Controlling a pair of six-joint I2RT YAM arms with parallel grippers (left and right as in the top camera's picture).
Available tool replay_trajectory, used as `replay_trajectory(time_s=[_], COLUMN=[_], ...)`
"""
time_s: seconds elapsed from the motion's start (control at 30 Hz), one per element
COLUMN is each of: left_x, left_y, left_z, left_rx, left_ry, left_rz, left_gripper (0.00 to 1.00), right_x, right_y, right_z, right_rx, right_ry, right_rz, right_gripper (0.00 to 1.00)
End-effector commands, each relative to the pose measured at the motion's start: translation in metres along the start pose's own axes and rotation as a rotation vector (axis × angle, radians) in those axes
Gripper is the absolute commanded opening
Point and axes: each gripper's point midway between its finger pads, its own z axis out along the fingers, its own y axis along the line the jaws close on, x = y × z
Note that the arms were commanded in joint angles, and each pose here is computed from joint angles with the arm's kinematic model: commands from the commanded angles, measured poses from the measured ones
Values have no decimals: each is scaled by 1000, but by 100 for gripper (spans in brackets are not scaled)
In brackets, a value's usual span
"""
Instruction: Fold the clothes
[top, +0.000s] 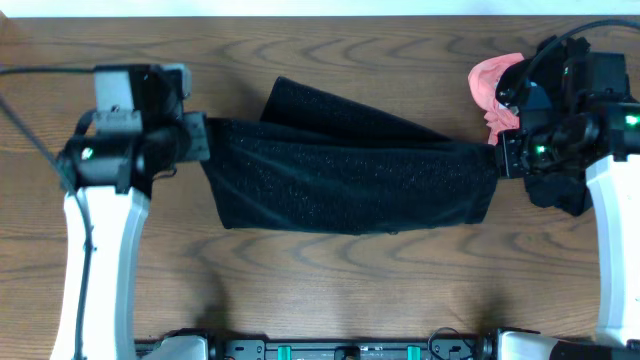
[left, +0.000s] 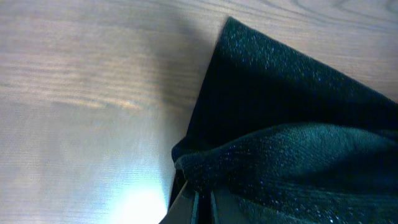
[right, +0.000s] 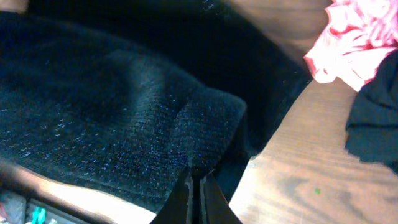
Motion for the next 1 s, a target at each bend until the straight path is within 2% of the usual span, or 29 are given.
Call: replay_trajectory(time_s=[0.0,0.47,0.97], left_x=[-11,-35,-50], left_y=[4,15,18], left_z=[16,101,138], left_rx=[-21,-20,-14], left_ry=[-8,-7,-50], left_rz=[3,4,16], left_gripper=[6,6,6], right_x=[4,-51,-58], right_y=[-23,-72,-100], right_z=[14,78,143], right_rx=[64,176,195], right_ry=[5,-280,-231], right_rz=[69,-7,9], right_gripper=[1,1,1])
